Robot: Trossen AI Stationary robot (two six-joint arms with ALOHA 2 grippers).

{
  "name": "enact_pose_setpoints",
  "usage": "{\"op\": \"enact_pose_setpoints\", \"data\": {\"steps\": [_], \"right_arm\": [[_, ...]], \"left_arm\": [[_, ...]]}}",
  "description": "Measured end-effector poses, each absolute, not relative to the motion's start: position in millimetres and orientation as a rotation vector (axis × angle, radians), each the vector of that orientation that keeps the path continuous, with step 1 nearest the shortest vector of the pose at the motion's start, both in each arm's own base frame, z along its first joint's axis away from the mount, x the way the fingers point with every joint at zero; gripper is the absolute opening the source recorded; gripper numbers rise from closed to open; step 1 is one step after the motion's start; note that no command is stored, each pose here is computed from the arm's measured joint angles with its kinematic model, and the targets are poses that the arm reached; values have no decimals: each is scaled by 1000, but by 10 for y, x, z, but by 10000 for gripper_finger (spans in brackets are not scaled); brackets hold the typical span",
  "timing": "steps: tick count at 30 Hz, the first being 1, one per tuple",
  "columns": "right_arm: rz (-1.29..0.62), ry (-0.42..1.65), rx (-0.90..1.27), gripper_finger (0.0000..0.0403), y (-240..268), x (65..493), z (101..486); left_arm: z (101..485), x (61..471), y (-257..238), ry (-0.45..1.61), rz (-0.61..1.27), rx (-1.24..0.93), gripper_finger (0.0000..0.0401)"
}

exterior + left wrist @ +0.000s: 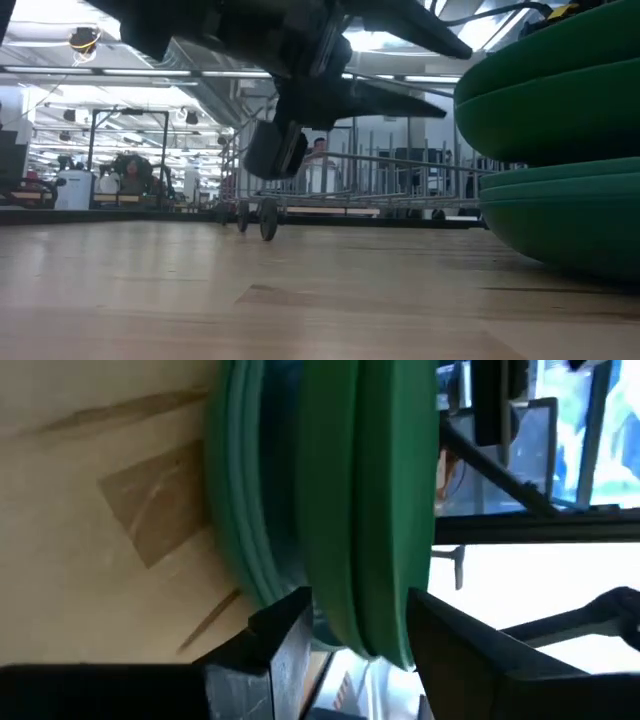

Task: Sort dishes
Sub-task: Put the green plate into the dish rack

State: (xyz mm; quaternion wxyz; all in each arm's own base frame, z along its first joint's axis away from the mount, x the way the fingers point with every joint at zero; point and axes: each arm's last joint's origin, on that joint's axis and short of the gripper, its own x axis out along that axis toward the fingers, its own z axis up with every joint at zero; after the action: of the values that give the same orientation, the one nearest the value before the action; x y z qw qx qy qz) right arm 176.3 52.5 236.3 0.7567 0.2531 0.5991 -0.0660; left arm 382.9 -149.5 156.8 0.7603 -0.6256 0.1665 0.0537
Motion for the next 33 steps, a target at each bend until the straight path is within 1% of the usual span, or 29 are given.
{"op": "enact_pose_setpoints", "data": {"steps": [9, 13, 20, 27, 30, 33], "right_arm": [[-145, 1301, 554, 18, 524, 1769, 2364], [-139, 1294, 554, 19, 526, 1777, 2366], [-144, 1284, 560, 18, 525, 1785, 2369], [-135, 1262, 565, 18, 531, 1806, 2375], [-133, 1257, 566, 18, 532, 1810, 2377], [-130, 1253, 567, 20, 533, 1815, 2378]], "left_arm": [[1687, 3912, -1482, 322, 95, -1386, 155], [1737, 3939, -1497, 317, 81, -1362, 155], [1689, 3938, -1483, 375, 166, -1408, 155], [1677, 3946, -1442, 384, 187, -1411, 155], [1677, 3956, -1416, 379, 191, -1408, 144], [1677, 3963, -1395, 376, 195, -1404, 122]]}}
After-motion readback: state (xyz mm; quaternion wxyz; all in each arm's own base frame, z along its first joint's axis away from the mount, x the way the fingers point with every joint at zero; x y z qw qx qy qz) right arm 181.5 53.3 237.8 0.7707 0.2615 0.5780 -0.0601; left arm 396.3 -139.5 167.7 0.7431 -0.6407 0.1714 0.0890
